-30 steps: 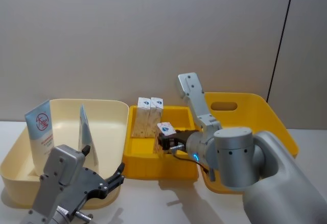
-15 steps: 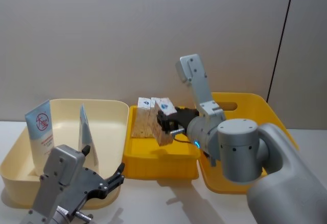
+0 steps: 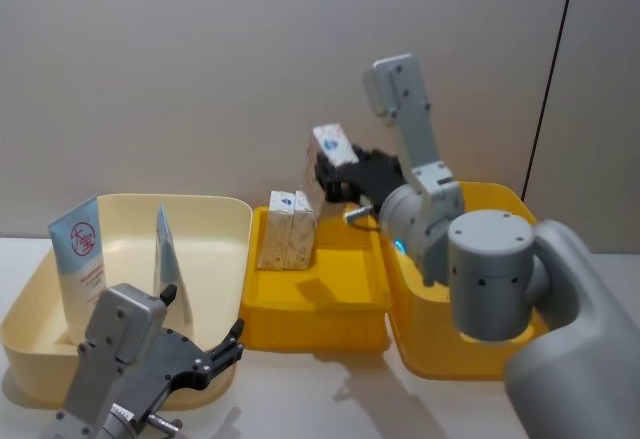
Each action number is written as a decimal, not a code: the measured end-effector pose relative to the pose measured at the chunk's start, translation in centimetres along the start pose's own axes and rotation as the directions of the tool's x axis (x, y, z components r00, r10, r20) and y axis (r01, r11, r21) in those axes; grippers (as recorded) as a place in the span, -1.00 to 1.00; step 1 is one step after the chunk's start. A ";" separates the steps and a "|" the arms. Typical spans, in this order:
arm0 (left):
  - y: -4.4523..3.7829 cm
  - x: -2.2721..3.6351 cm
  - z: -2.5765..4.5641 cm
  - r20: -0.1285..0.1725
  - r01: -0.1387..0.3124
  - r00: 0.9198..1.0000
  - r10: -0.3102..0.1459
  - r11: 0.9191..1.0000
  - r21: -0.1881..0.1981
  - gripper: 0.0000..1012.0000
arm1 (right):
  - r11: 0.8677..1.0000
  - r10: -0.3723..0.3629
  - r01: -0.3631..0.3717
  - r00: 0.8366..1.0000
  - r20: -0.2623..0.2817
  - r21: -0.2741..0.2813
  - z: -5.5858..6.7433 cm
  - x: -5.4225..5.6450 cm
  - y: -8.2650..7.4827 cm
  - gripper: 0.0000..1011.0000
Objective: Bimanual collaborative sorting of washing and personal care products
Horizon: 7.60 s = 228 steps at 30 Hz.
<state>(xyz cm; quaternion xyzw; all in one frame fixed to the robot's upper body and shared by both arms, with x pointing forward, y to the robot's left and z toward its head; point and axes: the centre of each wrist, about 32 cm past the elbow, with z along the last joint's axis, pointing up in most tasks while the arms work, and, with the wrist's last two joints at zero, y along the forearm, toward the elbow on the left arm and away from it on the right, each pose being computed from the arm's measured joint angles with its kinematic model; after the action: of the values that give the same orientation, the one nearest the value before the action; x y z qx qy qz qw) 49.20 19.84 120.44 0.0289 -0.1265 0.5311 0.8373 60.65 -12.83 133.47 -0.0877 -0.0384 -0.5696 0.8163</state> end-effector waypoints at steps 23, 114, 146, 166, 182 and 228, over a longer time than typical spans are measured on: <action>0.00 0.00 0.00 0.000 0.000 1.000 0.000 1.000 0.000 0.98 | 0.952 -0.182 0.163 0.982 0.053 0.258 1.6 6.2 -4.1 -0.13; -2.83 3.12 -0.28 -0.048 -0.026 0.998 0.028 0.999 0.038 0.98 | 0.990 -0.103 0.101 0.995 -0.014 -0.102 -0.5 11.8 -7.2 0.98; -5.45 7.26 -0.46 -0.093 0.002 0.996 0.009 0.994 0.112 0.98 | 0.991 -0.102 0.100 0.995 -0.012 -0.089 -0.4 11.7 -7.4 0.98; -7.39 8.96 -0.31 -0.102 0.040 0.994 -0.026 0.990 0.136 0.98 | 0.991 -0.101 0.100 0.995 -0.012 -0.089 -0.4 11.7 -7.5 0.98; -7.98 9.12 -0.21 -0.098 0.055 0.994 -0.042 0.990 0.133 0.49 | 0.991 -0.101 0.100 0.995 -0.012 -0.089 -0.3 11.7 -7.5 0.98; -8.19 9.18 -0.14 -0.097 0.061 0.994 -0.048 0.989 0.132 -0.55 | 0.991 -0.101 0.100 0.995 -0.012 -0.089 -0.3 11.7 -7.5 0.98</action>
<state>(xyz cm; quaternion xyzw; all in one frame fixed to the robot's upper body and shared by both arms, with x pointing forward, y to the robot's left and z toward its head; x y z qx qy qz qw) 60.28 24.41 123.23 0.0637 -0.0501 0.5161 0.8527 57.72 -26.17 135.77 -0.1167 -0.0108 -0.6120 0.7822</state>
